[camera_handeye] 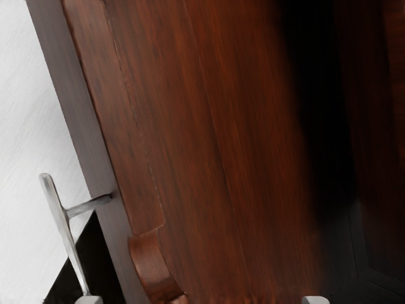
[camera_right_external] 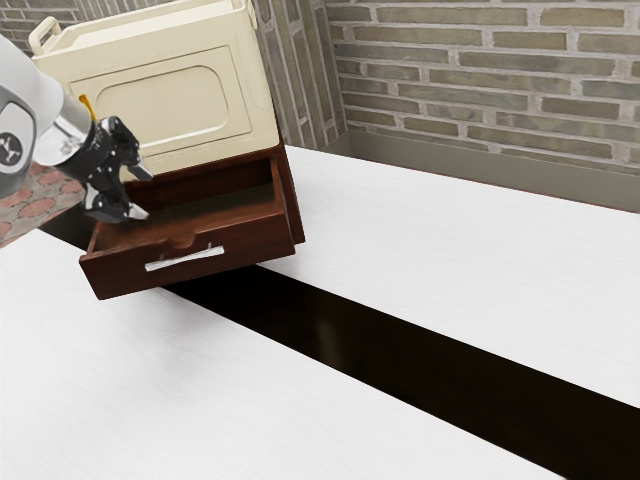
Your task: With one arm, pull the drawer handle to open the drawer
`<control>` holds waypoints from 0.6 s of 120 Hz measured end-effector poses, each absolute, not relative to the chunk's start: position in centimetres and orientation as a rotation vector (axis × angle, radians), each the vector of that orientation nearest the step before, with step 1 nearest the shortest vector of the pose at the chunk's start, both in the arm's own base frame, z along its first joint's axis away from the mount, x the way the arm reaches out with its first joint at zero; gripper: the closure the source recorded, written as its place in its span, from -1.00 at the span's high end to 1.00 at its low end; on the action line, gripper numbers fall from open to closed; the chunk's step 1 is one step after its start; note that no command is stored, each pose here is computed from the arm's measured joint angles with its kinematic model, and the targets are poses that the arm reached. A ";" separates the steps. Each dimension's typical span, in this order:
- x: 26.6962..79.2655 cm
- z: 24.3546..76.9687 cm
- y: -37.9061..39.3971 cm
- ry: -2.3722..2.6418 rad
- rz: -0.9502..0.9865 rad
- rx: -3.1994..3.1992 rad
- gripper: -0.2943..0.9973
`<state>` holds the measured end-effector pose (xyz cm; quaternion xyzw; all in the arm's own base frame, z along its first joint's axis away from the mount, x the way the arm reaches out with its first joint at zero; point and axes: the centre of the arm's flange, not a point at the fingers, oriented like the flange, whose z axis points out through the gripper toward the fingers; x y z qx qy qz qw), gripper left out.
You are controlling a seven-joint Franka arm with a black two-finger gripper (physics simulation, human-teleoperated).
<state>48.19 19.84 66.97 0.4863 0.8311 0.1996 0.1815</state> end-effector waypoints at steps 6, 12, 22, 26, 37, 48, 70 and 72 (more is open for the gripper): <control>48.5 73.2 18.4 2.284 0.610 1.410 0.19; 48.1 78.2 15.8 2.235 0.608 1.473 0.26; 46.4 80.6 13.1 2.239 0.521 1.592 0.35; 46.0 79.8 12.5 2.257 0.463 1.647 0.38; 46.4 74.8 11.6 2.331 0.270 1.786 0.44; 46.2 71.6 11.8 2.381 0.142 1.860 0.48; 46.1 68.1 11.6 2.393 0.019 1.951 0.52; 46.1 68.0 11.5 2.390 0.014 1.957 0.52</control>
